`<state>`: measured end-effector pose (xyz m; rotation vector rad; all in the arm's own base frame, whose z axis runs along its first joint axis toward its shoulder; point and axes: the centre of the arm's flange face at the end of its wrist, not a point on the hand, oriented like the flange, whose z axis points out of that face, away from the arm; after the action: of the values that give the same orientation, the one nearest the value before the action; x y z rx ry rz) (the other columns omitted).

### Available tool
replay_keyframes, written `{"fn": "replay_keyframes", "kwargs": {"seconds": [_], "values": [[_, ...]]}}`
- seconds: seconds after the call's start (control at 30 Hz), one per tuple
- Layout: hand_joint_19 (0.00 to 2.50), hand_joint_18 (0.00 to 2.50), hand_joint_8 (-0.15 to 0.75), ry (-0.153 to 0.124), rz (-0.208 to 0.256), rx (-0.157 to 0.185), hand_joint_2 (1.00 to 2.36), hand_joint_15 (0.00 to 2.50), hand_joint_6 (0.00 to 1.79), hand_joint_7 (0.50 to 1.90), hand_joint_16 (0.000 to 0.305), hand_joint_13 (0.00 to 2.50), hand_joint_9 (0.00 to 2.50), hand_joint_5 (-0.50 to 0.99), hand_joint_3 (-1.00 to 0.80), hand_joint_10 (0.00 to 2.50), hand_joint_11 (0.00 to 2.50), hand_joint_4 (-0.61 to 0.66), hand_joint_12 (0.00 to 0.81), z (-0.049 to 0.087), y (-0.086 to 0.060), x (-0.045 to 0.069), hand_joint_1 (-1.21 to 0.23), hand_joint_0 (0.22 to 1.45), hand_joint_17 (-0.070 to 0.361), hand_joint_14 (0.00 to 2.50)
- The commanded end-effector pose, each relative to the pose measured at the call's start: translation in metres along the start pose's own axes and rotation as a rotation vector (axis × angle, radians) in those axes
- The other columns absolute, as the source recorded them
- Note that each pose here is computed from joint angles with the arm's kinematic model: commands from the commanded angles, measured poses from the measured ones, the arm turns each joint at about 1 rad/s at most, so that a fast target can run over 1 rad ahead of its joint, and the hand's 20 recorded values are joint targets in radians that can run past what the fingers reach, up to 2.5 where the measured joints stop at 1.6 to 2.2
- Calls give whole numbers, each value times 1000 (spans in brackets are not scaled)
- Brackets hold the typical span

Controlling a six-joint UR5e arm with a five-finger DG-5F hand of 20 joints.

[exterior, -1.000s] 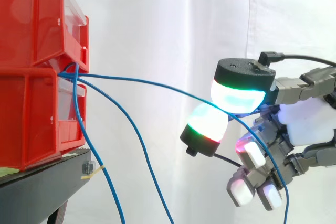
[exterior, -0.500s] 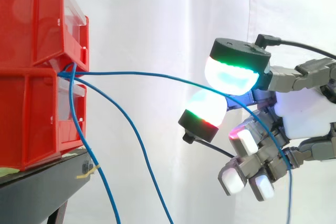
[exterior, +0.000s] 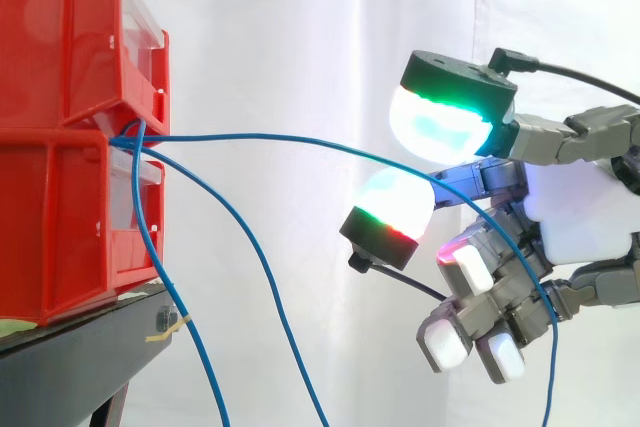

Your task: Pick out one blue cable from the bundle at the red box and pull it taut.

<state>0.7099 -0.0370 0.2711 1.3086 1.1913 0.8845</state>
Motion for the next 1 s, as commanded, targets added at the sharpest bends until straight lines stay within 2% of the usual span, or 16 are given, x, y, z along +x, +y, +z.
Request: {"fn": "replay_keyframes", "kwargs": {"seconds": [0.0,0.07,0.2,0.33,0.73,0.97], "values": [[775,902,319,0,0,1,1000,515,861,1061,66,986,1248,-70,-500,20,564,47,448,0,0,0,-693,470,147,18],[781,896,314,0,2,0,1000,522,861,1061,64,985,1248,-70,-500,22,561,43,443,0,0,0,-716,485,143,19],[803,866,287,2,-1,1,1000,530,863,1095,56,972,1261,-66,-490,21,575,-16,412,0,-1,1,-704,608,126,20],[811,875,285,2,0,-1,1009,529,873,1075,56,979,1280,-59,-388,22,580,-43,410,0,1,1,-720,625,125,22],[820,872,284,0,-1,1,1015,540,880,1051,56,985,1314,-43,-281,21,567,-41,412,0,-1,1,-728,628,125,22],[785,904,293,-17,9,-1,1018,518,876,1061,58,1004,1327,-25,-184,21,568,-43,428,-1,1,2,-792,635,131,19]]}}
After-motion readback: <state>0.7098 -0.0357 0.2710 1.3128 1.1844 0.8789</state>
